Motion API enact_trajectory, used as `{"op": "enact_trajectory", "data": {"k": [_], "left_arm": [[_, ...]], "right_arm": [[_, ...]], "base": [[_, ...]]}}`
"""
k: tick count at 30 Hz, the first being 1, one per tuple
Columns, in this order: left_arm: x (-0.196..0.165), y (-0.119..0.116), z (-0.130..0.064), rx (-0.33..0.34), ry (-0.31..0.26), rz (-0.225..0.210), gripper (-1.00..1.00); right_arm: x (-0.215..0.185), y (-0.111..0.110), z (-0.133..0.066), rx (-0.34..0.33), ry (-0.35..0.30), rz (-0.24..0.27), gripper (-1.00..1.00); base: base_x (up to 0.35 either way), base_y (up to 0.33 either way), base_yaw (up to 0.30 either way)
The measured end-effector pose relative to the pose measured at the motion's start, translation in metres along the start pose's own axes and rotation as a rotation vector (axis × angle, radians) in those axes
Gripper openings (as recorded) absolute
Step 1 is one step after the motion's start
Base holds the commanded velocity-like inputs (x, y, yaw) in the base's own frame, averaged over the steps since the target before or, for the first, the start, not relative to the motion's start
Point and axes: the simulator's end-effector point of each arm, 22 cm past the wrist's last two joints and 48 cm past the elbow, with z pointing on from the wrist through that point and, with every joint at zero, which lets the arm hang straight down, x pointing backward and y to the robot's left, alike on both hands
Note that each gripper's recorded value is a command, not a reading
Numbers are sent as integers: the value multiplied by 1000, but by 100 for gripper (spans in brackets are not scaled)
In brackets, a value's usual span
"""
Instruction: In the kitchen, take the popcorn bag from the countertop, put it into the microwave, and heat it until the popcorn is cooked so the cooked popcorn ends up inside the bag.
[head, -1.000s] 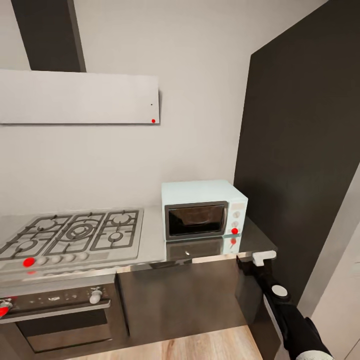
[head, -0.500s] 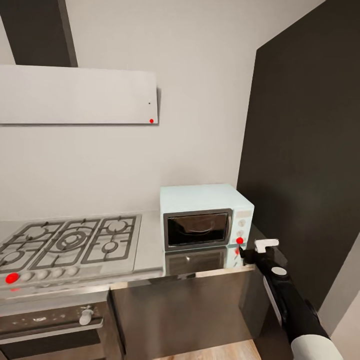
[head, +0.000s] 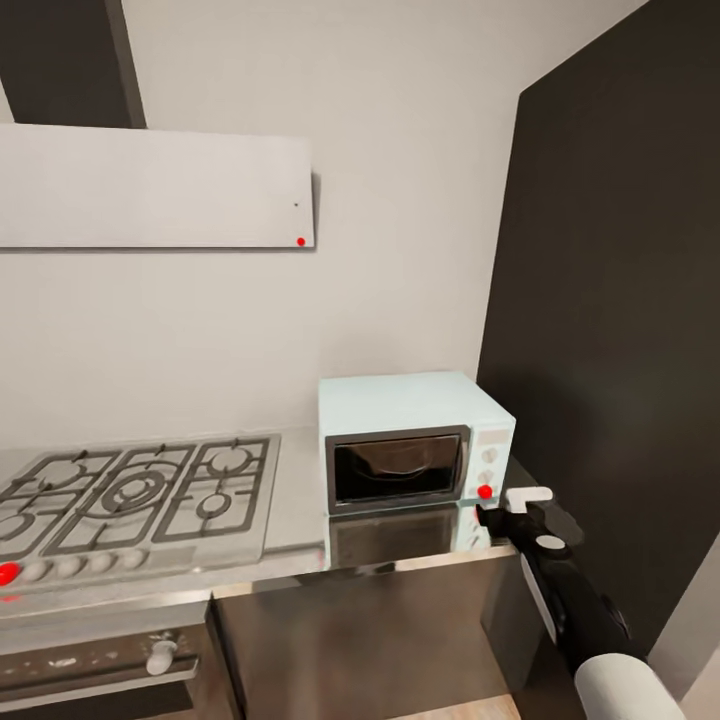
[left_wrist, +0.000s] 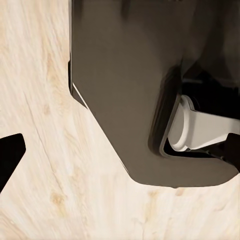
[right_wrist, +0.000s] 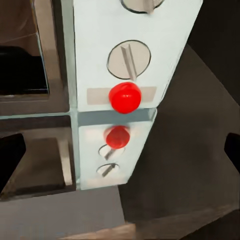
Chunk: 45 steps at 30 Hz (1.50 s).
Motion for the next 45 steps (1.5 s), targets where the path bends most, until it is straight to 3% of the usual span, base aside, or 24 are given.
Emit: {"op": "enact_trajectory", "data": {"k": [2, 23, 25, 30, 36, 45], "left_arm": [[0, 0, 0, 0, 0, 1, 100], [1, -5, 0, 6, 4, 3, 100], [1, -5, 1, 6, 4, 3, 100], [1, -5, 1, 6, 4, 2, 100], [1, -5, 1, 6, 4, 2, 100], [1, -5, 1, 6, 4, 2, 100]], "right_arm": [[-2, 3, 2, -5, -40, -4, 100], [4, 11, 5, -23, -112, -12, 100], [22, 14, 7, -31, -83, -11, 100], [26, 15, 8, -34, -91, -11, 100], [39, -3, 8, 2, -72, 41, 100], [40, -5, 8, 6, -71, 48, 100]], "base": [[101, 0, 0], [71, 0, 0], [0, 0, 0], [0, 0, 0], [0, 0, 0], [0, 0, 0]]}}
